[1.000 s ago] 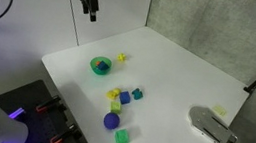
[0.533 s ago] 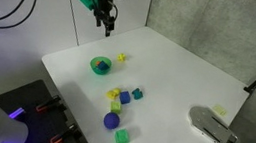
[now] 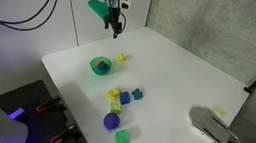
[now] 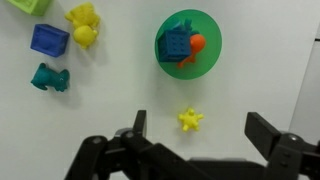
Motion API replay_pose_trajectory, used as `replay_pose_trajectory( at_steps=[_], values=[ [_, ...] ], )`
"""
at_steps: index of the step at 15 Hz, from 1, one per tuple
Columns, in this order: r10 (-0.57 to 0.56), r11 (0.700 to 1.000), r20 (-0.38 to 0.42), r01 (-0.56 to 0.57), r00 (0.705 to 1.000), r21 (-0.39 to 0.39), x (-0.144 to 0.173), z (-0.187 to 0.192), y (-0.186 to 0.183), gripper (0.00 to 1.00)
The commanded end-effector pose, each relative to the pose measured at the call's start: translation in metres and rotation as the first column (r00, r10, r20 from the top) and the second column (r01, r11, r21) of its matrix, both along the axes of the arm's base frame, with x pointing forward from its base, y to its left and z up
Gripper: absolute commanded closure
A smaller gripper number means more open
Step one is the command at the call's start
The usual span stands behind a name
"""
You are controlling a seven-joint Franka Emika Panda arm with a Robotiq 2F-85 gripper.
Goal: Put the yellow thing onto the bowl
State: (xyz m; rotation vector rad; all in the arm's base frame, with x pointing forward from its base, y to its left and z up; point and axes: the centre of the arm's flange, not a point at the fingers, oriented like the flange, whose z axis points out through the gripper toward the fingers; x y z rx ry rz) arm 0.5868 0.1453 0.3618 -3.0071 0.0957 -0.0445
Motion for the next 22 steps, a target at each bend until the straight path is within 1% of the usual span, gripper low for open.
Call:
replay_pose_trajectory(
  at_steps=[1, 5, 6, 12, 18, 22],
  values=[
    [0.003, 1.000, 0.001, -0.003, 1.000, 0.002, 0.004, -0.002, 0.003, 0.00],
    [0.006, 1.000, 0.006, -0.006, 1.000, 0.005, 0.009, -0.001, 0.006, 0.00],
    [-0.016, 1.000, -0.001, 0.016, 1.000, -0.014, 0.016, -0.008, 0.006, 0.00],
    [-0.002, 0.998, -0.042, -0.001, 0.999, -0.057, 0.042, -0.066, 0.011, 0.00],
    [0.017, 0.998, -0.014, -0.018, 1.000, -0.065, 0.077, -0.127, 0.024, 0.00],
    [0.035, 0.996, -0.002, -0.035, 0.999, -0.079, 0.102, -0.164, 0.040, 0.00]
  ],
)
